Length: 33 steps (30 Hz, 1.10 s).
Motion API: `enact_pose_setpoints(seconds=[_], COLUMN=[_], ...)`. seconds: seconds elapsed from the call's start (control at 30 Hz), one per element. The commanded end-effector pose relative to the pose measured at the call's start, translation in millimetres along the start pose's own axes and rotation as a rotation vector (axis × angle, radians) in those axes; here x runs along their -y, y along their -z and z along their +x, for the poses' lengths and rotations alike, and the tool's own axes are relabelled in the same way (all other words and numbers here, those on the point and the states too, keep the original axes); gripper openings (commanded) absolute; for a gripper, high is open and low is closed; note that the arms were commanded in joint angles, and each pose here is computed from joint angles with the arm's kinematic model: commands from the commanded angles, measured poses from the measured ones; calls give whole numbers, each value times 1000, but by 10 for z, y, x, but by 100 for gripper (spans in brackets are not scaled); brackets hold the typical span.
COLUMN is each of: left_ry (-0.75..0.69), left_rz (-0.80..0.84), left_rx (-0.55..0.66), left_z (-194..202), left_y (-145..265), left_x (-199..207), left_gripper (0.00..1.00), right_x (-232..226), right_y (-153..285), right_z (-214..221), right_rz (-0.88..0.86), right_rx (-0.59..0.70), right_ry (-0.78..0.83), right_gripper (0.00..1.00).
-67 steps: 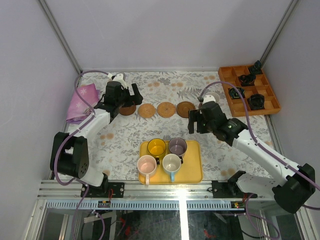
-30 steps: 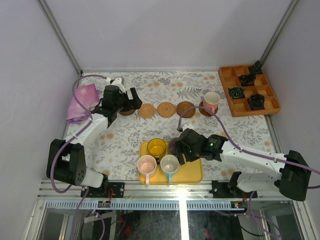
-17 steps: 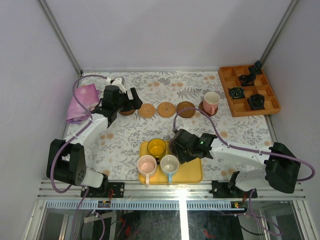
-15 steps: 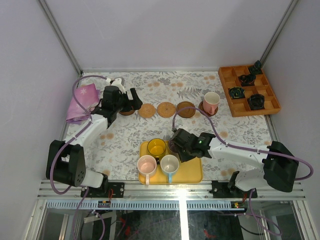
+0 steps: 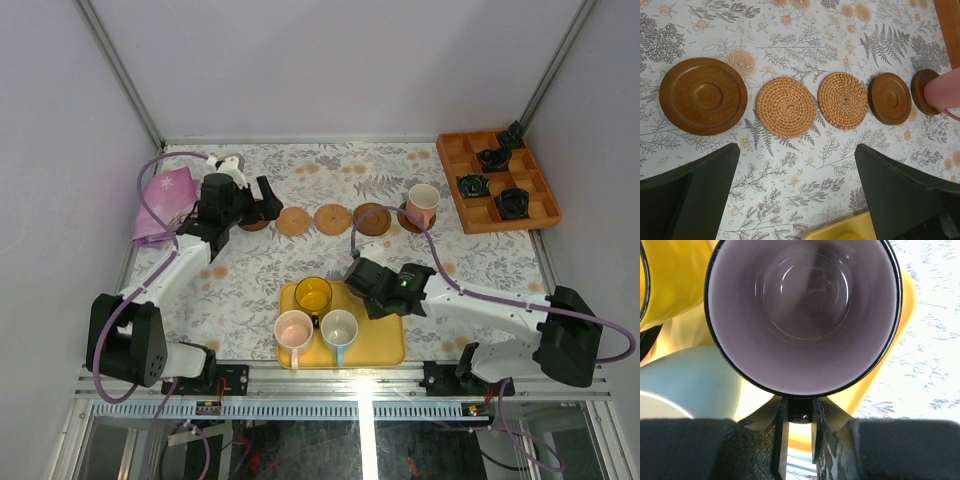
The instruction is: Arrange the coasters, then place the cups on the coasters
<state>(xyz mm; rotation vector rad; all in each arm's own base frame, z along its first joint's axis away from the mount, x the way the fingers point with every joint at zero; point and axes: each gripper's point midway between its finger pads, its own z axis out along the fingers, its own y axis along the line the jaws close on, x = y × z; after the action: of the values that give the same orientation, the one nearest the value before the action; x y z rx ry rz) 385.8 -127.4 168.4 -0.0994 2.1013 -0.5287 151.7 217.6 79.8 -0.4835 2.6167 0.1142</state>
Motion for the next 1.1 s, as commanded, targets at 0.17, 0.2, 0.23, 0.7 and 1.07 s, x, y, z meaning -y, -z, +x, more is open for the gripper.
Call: enact_pose_setpoints(seconds=[0.17,0.2,0.23,0.7,1.07], left_ry=[12,12,11,-6,-14], left_rz=[-19,-21,-21,-75,-93], left_rx=[40,40,38,14,-17], left_z=[-69,-70,-75,-31,-4], left_y=[49,42,37,-4,-62], left_x=[-27,-29,-26,-140,-175], left_gripper=[100,100,100,100,100], right_x=[383,423,468,900,997], right_y=[410,396,378,-215,-705], right_z=[-1082,-1169,-1241,-2172,-2356], right_rz=[263,285,301,310,232], right_rx=[417,429,430,479,411], right_ry=[-29,-30,-40,-182,-274], right_gripper=[0,0,0,0,0])
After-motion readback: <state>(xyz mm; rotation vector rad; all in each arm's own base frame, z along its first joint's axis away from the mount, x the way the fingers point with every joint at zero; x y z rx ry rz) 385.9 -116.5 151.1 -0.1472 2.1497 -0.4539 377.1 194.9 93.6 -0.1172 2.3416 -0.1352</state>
